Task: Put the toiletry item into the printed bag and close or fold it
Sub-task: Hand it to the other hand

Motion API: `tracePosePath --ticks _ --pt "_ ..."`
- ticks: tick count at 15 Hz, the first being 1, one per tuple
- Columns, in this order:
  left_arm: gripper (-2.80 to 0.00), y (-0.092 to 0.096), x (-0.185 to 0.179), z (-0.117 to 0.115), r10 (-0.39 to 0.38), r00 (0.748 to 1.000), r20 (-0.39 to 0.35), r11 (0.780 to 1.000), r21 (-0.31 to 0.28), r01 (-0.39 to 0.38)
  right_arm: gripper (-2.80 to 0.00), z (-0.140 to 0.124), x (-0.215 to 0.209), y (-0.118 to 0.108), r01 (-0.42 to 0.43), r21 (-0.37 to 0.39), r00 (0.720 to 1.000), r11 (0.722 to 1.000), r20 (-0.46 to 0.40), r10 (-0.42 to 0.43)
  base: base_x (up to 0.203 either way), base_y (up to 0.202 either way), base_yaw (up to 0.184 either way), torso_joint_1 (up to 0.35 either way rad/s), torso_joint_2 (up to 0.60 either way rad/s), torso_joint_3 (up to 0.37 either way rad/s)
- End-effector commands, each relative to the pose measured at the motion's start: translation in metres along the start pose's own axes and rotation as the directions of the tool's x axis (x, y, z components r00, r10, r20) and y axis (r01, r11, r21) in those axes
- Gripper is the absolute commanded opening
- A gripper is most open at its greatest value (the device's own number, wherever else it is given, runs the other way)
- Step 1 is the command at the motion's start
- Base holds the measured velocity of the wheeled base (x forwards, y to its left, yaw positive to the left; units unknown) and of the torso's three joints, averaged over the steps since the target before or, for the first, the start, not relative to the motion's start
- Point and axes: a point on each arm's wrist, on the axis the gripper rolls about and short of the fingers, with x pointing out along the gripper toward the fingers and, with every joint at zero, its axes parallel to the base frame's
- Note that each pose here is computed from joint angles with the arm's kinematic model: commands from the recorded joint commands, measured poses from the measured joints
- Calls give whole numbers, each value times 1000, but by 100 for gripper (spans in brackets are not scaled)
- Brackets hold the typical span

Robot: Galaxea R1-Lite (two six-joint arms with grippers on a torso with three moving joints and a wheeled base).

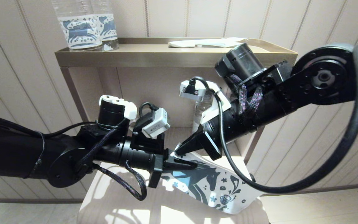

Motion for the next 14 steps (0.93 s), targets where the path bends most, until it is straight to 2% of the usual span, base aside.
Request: tracePosePath --ticks 1,14 --pt "-280 0 0 0 -6 1000 3 1000 16 6 -280 -7 -8 3 2 0 1000 1000 -10 -2 0 0 0 0 0 0" --pt "-280 -1 -1 1 -2 1000 3 1000 23 2 -280 -25 -30 4 33 4 999 999 -18 -33 0 0 0 0 0 0"
